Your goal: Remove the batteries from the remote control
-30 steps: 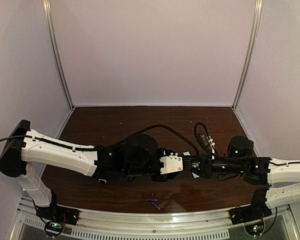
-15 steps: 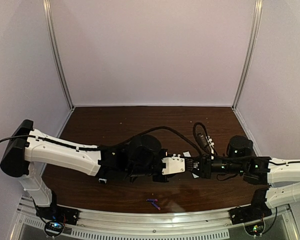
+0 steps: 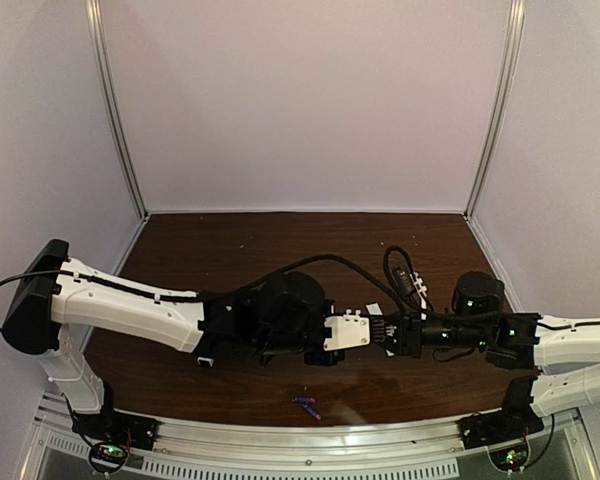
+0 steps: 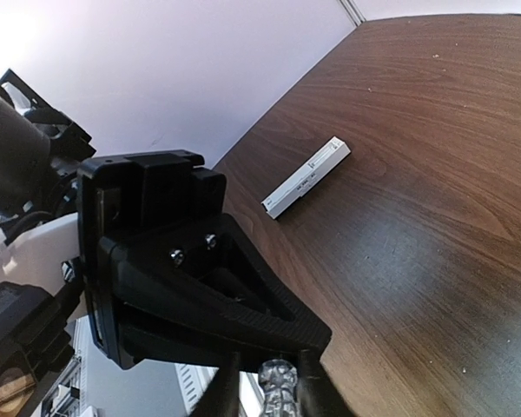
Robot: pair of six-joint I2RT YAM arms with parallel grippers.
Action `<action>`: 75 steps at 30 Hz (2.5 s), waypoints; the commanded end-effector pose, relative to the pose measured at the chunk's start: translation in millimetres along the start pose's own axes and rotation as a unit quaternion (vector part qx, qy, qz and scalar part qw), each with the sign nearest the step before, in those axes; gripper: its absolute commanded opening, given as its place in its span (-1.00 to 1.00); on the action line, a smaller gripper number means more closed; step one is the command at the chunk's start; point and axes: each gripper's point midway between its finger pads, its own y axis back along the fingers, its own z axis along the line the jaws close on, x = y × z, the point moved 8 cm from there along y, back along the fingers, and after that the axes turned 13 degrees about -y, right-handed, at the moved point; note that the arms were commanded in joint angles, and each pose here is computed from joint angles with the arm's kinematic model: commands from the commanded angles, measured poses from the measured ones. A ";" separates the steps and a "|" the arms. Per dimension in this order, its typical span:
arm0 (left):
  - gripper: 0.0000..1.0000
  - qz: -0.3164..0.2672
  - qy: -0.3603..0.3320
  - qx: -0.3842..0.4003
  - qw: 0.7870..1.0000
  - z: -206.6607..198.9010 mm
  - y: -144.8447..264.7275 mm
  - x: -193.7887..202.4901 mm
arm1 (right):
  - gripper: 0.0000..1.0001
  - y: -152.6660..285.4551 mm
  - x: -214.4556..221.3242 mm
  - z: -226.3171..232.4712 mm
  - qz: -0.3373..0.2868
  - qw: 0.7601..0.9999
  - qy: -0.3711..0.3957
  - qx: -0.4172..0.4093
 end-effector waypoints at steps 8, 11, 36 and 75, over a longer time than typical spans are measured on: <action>-1.00 0.033 0.055 -0.023 0.998 -1.1 1.6 9.9 | 0.61 13.8 -11.8 15.9 -0.049 0.998 0.029 -0.013; -1.00 0.053 0.073 -0.032 0.995 -5.1 3.8 19.7 | 0.76 20.9 -15.3 13.3 -0.074 0.997 0.031 0.014; -1.00 0.257 0.432 -0.128 0.855 -30.9 40.7 159.4 | 0.94 43.7 -23.7 7.1 -0.147 0.986 0.027 0.075; -0.14 0.315 0.481 -0.175 0.799 -52.0 54.0 196.6 | 0.99 44.7 -23.1 8.0 -0.145 0.986 0.028 0.072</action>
